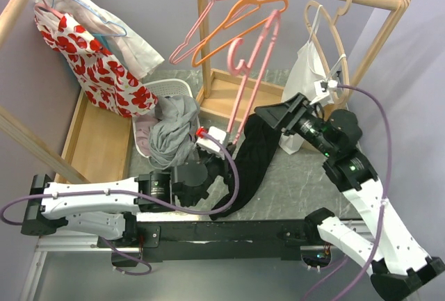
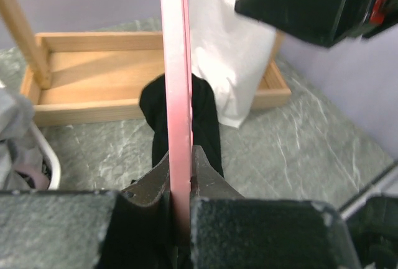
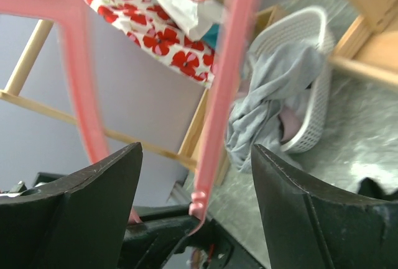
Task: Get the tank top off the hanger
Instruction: Place the hanger at the clothesline, then pick up the hanger from the clothesline.
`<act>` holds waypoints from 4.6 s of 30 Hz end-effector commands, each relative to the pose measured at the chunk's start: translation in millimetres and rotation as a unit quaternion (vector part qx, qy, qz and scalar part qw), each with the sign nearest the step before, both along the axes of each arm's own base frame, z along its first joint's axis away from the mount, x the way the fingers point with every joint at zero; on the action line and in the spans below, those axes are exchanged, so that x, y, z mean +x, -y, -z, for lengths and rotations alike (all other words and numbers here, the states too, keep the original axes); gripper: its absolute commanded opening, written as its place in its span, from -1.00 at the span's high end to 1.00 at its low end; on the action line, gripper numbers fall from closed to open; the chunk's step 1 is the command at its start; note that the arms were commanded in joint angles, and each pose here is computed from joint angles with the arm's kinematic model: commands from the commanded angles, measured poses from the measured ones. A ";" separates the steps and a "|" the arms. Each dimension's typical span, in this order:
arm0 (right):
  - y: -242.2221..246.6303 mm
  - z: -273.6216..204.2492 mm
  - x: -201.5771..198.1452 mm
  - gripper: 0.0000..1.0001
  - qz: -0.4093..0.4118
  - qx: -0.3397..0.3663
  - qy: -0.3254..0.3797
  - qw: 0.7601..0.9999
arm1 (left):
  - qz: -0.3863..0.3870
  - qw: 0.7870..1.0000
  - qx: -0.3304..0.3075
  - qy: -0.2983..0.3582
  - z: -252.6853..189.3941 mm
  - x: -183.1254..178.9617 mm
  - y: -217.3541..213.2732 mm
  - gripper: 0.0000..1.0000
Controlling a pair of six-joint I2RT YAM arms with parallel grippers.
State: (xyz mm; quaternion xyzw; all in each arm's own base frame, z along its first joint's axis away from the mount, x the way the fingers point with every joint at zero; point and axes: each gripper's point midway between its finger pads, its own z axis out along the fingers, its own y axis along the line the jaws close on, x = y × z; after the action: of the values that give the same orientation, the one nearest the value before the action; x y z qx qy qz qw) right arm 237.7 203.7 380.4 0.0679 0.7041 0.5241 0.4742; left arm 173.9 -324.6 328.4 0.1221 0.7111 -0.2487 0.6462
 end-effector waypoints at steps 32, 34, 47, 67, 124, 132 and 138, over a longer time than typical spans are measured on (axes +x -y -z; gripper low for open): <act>79.4 -46.6 -21.6 -0.63 0.159 -0.097 0.084 0.979 | 0.102 0.978 0.132 -0.124 -60.7 103.0 25.5 0.98; 80.0 -46.1 -21.5 -0.63 0.160 -0.096 0.085 0.979 | 0.107 0.980 0.124 -0.114 -67.9 106.4 27.2 0.98; 90.7 -50.0 -24.7 -0.63 0.181 -0.112 0.093 0.973 | 0.094 0.984 0.115 -0.099 -85.8 144.7 39.7 0.98; 101.1 -52.4 -26.0 -0.64 0.205 -0.118 0.100 0.967 | 0.088 0.988 0.087 -0.097 -87.7 190.1 45.4 0.98; 213.6 -95.5 27.4 -0.66 0.481 -0.304 0.088 0.818 | 0.278 0.961 0.003 -0.014 -81.2 46.7 77.4 -0.79; 217.5 -91.3 49.4 -0.66 0.472 -0.328 0.082 0.814 | 0.275 0.961 0.019 -0.011 -75.5 51.0 81.4 -0.79; 209.7 -85.9 76.1 -0.65 0.433 -0.348 0.075 0.828 | 0.283 0.958 0.023 -0.022 -66.8 50.2 88.6 -0.78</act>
State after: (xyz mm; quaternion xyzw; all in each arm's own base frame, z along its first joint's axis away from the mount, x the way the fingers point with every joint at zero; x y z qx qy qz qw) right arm 300.2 -14.9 455.3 0.1895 0.6968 -0.0308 0.6911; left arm 227.8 -403.7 377.5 0.3204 0.6906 -0.3891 0.5187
